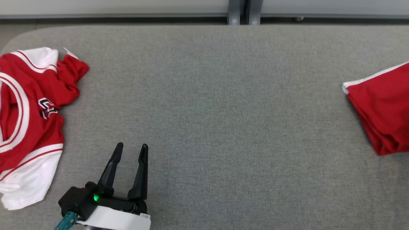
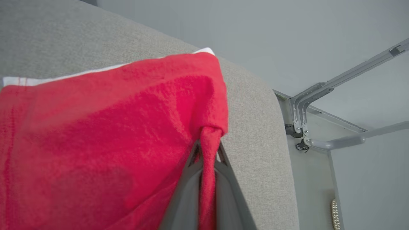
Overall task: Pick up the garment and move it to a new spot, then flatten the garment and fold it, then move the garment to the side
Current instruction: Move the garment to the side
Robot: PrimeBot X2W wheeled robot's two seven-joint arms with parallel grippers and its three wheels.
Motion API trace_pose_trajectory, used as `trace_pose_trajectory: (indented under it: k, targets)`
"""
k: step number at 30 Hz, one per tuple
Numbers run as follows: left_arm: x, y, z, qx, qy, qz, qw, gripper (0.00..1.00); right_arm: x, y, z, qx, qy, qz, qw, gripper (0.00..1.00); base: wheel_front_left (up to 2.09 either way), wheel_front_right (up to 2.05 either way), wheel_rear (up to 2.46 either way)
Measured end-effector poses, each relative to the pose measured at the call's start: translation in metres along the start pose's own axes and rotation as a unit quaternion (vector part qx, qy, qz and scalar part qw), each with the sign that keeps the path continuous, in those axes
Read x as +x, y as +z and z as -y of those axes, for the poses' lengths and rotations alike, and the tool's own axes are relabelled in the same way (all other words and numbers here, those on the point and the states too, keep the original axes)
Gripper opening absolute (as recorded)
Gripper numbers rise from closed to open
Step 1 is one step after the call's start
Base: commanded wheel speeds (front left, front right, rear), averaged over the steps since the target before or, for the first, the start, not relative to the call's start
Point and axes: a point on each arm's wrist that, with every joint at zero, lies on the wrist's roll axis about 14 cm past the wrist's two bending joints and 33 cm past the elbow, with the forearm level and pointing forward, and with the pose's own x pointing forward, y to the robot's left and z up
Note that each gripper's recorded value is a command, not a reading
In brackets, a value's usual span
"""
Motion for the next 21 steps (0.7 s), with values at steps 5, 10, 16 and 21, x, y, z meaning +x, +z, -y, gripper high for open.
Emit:
trace_pose_trajectory:
  k: [5, 10, 16, 21]
  targets:
    - [0.009, -0.015, -0.005, -0.001, 0.002, -0.021, 1.000, 1.00, 0.005, -0.025, 0.046, -0.040, -0.061, -0.068, 0.995, 0.00, 0.00, 0.00, 0.00]
    - [0.009, -0.016, -0.010, 0.001, 0.009, -0.023, 1.000, 1.00, 0.003, -0.033, 0.063, -0.044, -0.091, -0.091, 0.991, 0.00, 0.00, 0.00, 0.00]
    - [0.010, -0.015, -0.008, 0.003, 0.004, -0.022, 1.000, 1.00, -0.003, -0.035, 0.064, -0.025, -0.106, -0.074, 0.991, 0.00, 0.00, 0.00, 0.00]
    - [0.011, -0.014, -0.004, 0.005, -0.002, -0.021, 1.000, 1.00, -0.007, -0.034, 0.067, -0.016, -0.122, -0.062, 0.990, 0.37, 0.00, 0.00, 0.00]
